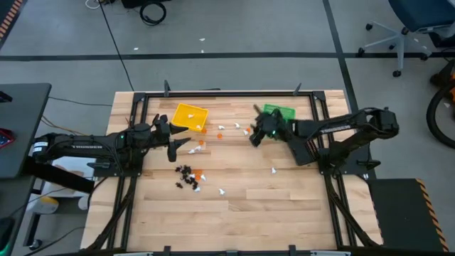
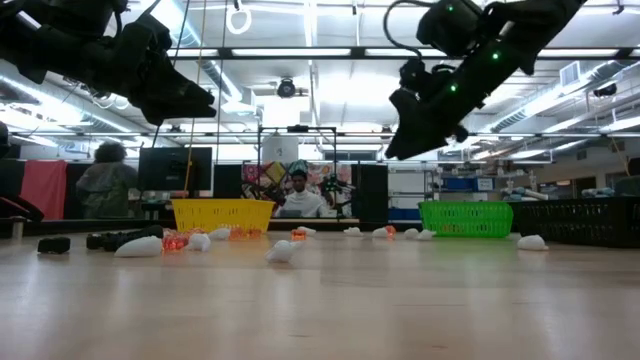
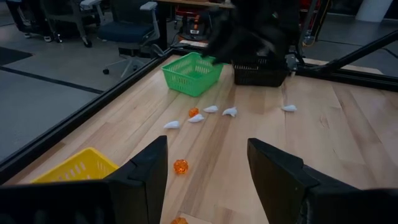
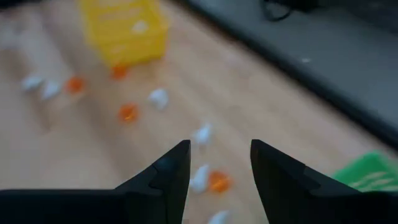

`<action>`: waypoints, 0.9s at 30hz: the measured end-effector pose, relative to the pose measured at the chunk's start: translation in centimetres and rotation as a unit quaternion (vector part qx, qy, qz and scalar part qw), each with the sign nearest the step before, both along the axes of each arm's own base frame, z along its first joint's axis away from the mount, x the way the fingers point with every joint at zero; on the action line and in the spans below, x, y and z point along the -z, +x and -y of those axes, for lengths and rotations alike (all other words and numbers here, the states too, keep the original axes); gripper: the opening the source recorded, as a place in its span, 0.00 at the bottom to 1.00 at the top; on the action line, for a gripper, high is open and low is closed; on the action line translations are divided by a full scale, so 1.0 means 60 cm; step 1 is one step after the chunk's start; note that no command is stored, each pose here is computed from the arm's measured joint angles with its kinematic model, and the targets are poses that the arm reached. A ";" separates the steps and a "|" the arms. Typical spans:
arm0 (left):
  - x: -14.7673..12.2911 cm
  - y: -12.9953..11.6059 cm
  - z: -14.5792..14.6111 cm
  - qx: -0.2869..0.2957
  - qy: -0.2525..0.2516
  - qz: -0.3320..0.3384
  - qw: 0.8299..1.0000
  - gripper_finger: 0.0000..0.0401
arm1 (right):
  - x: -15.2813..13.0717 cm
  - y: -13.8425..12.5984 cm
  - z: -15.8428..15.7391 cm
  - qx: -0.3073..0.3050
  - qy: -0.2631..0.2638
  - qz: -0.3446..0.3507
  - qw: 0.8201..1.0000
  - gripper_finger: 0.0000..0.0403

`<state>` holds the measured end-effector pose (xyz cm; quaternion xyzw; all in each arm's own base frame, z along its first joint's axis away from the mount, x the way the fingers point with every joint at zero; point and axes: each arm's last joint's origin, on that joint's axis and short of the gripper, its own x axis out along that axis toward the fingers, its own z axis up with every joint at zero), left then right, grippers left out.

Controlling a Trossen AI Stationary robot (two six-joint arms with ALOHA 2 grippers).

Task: Sort Halloween decoration
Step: Put the white ghost toy into the yellow bin

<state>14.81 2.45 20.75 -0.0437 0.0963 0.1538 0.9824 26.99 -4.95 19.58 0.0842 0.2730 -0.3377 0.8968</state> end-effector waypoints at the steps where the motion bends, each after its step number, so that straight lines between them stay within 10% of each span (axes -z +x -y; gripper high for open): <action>1: 0.000 0.000 0.000 0.000 0.000 0.000 1.000 0.49 | 0.010 0.005 -0.011 -0.012 0.009 -0.006 1.000 0.43; 27: -0.001 0.000 0.000 0.000 0.000 0.002 1.000 0.49 | 0.159 -0.027 -0.082 0.103 0.051 0.020 0.993 0.56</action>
